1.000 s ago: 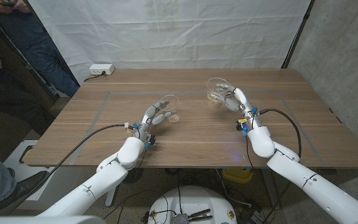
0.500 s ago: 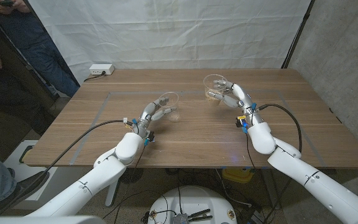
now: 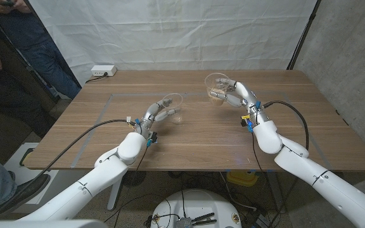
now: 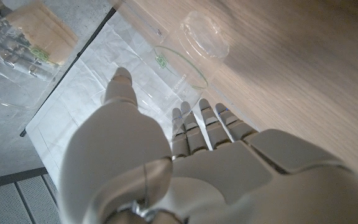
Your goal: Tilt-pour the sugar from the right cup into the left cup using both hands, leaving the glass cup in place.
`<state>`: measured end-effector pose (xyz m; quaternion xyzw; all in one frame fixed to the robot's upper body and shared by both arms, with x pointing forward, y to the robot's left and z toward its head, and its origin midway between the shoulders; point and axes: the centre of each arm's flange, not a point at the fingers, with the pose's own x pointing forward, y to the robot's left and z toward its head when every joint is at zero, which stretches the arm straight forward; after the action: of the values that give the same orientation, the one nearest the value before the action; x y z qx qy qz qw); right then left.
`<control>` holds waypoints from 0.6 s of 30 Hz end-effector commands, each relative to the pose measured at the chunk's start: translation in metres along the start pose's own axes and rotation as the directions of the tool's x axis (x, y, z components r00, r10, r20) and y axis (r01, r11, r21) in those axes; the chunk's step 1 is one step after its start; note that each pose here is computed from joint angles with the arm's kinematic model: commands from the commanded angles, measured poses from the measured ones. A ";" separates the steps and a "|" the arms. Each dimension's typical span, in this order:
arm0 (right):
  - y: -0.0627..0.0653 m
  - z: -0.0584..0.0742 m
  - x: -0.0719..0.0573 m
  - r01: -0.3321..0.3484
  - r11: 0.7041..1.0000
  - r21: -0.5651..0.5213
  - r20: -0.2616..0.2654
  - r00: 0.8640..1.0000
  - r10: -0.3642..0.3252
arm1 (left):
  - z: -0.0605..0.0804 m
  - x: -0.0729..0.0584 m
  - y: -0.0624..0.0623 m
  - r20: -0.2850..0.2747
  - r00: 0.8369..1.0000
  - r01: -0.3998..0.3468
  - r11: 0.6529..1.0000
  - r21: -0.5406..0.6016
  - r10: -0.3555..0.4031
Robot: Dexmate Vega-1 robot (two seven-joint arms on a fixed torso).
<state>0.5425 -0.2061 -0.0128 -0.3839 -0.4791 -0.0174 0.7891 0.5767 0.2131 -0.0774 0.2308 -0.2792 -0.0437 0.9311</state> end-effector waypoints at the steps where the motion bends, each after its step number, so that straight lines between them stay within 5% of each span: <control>1: -0.003 0.012 0.013 -0.028 0.997 -0.077 0.039 0.999 0.031 | 0.003 0.004 -0.004 -0.006 1.000 0.020 1.000 0.012 -0.020; 18: 0.001 0.029 0.030 -0.084 0.984 -0.157 0.039 0.995 0.091 | 0.010 0.002 -0.002 0.001 1.000 0.013 0.999 0.052 -0.013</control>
<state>0.5361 -0.1862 0.0082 -0.4374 -0.4847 -0.0138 0.7573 0.5764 0.2089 -0.0733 0.2466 -0.2742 -0.0479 0.9283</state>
